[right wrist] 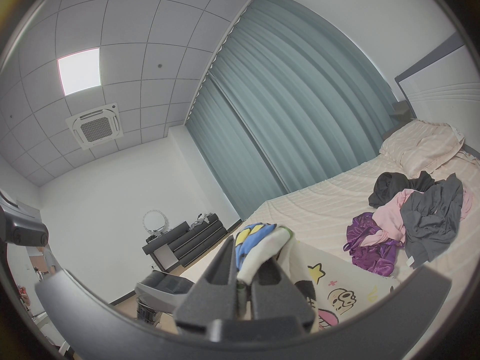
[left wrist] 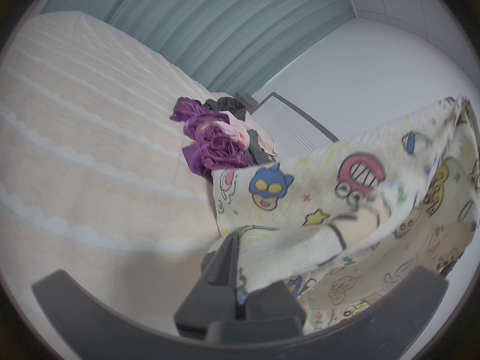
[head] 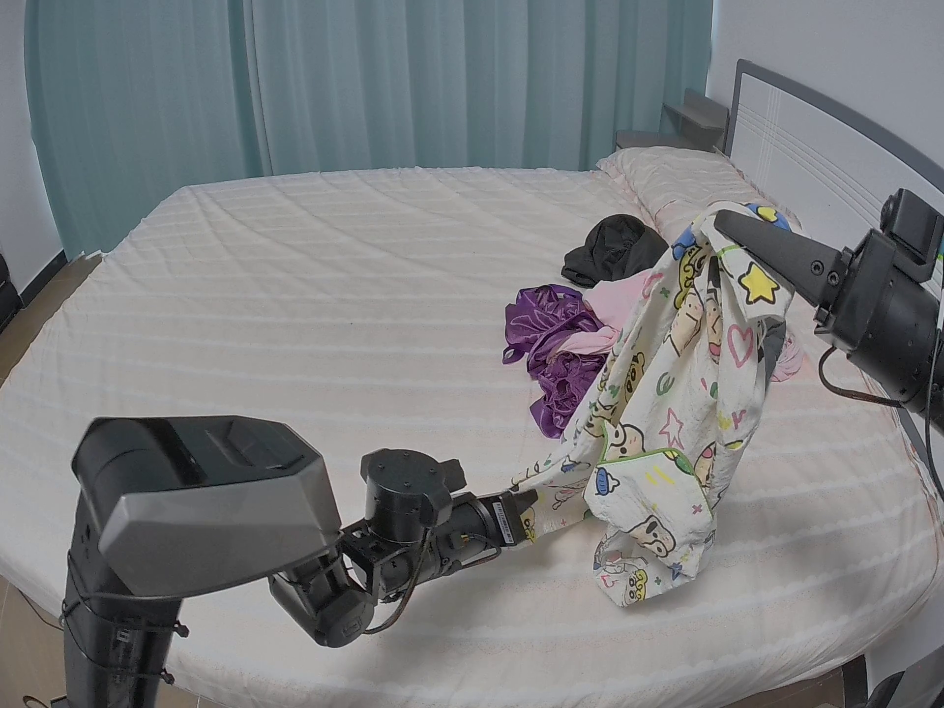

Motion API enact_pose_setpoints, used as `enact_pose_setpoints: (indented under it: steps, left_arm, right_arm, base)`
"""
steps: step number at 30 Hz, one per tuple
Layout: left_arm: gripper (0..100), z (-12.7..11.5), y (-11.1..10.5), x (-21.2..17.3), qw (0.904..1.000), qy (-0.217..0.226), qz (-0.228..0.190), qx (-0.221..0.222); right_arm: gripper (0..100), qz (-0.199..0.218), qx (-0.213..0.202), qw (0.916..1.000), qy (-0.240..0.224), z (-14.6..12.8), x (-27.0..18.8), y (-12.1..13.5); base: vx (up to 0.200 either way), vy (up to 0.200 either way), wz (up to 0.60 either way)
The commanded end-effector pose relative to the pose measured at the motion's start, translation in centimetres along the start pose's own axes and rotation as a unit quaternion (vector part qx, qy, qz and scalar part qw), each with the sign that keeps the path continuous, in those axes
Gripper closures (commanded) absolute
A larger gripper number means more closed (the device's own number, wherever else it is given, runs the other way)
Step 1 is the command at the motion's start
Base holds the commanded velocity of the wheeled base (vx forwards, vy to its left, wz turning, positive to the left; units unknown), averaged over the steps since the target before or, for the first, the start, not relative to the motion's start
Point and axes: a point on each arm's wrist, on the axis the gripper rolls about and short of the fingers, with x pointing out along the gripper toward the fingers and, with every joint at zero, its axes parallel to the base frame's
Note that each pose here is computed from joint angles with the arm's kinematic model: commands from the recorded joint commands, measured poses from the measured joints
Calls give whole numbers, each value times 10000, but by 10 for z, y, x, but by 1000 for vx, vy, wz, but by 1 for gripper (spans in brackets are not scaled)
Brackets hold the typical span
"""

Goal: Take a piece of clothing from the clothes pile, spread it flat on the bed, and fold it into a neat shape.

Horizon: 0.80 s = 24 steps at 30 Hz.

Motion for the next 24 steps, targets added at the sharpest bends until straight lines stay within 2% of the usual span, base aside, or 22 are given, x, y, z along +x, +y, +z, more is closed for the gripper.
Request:
enact_pose_setpoints:
  steps: [1, 6, 12, 15, 17, 21, 24]
  left_arm:
    - [100, 28, -15, -30, 9996, -262, 48, 40]
    - [100, 51, -27, -50, 9964, -688, 396, 312]
    - [100, 90, -54, -87, 9860, -1364, 821, 503]
    - [100, 98, -59, -97, 9807, -1554, 1009, 620]
    - [100, 115, -67, -114, 9691, -2014, 1189, 786]
    - [100, 128, -82, -133, 9606, -2310, 1124, 1059]
    - [100, 138, -96, -152, 9488, -2665, 1173, 1222]
  right_arm:
    - [100, -89, 10, 9999, 84, -4, 4, -5]
    - [100, -183, 26, 9997, 181, -9, 7, -9]
    - [100, -407, 0, 9991, 121, -6, 7, -18]
    - [100, -448, -6, 9989, 100, -6, 6, -20]
    - [100, -500, -1, 9987, 133, -5, 6, -21]
    - [100, -668, -6, 9976, 176, -4, 5, -27]
    - [100, -841, -24, 9964, 97, -1, 7, -32]
  base:
    - [0, 0, 0]
    - [0, 0, 0]
    - [0, 0, 0]
    - [0, 0, 0]
    - [0, 0, 0]
    - [0, 0, 0]
    - [0, 0, 0]
